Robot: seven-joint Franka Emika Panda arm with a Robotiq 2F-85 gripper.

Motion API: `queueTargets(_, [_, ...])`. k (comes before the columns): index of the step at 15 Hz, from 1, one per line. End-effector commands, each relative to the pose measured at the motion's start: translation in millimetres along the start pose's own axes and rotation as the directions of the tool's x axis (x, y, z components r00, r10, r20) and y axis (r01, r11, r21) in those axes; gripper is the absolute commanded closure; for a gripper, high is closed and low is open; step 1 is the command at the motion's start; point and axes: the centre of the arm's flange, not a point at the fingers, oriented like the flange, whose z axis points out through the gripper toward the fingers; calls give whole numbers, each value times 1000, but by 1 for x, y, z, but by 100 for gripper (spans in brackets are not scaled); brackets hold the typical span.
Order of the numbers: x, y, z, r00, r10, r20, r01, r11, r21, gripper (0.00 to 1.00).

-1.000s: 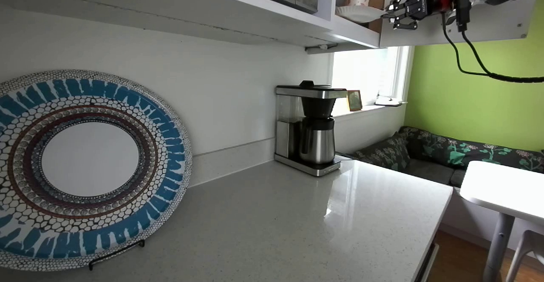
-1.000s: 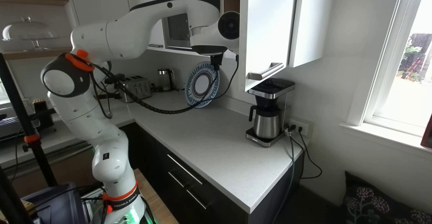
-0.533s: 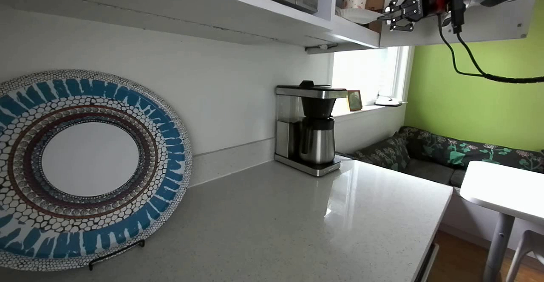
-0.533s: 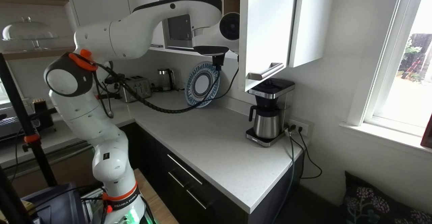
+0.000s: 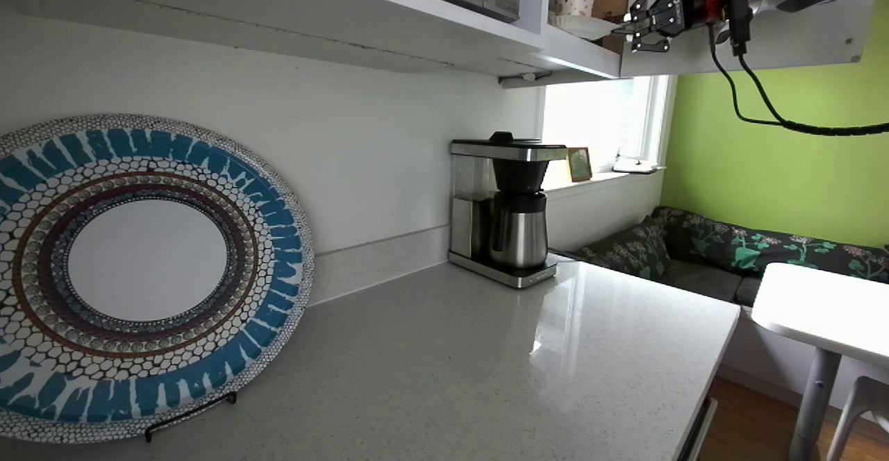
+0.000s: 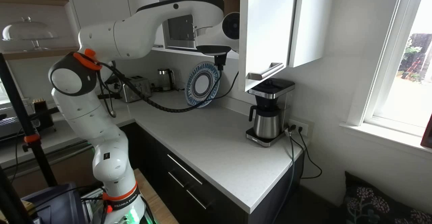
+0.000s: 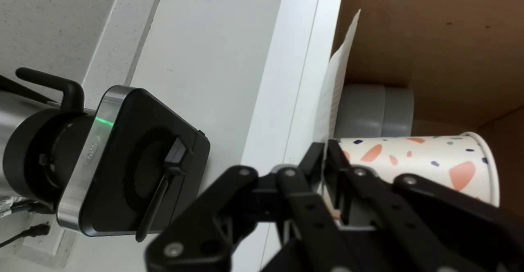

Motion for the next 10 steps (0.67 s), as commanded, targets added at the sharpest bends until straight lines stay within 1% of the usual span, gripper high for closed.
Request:
queueTargets(1, [6,-4,7,1000,22,-16,-22,1000,14,98])
queueTargets(10, [11,-10,15,1000,17,-13,-17,1000,12,98])
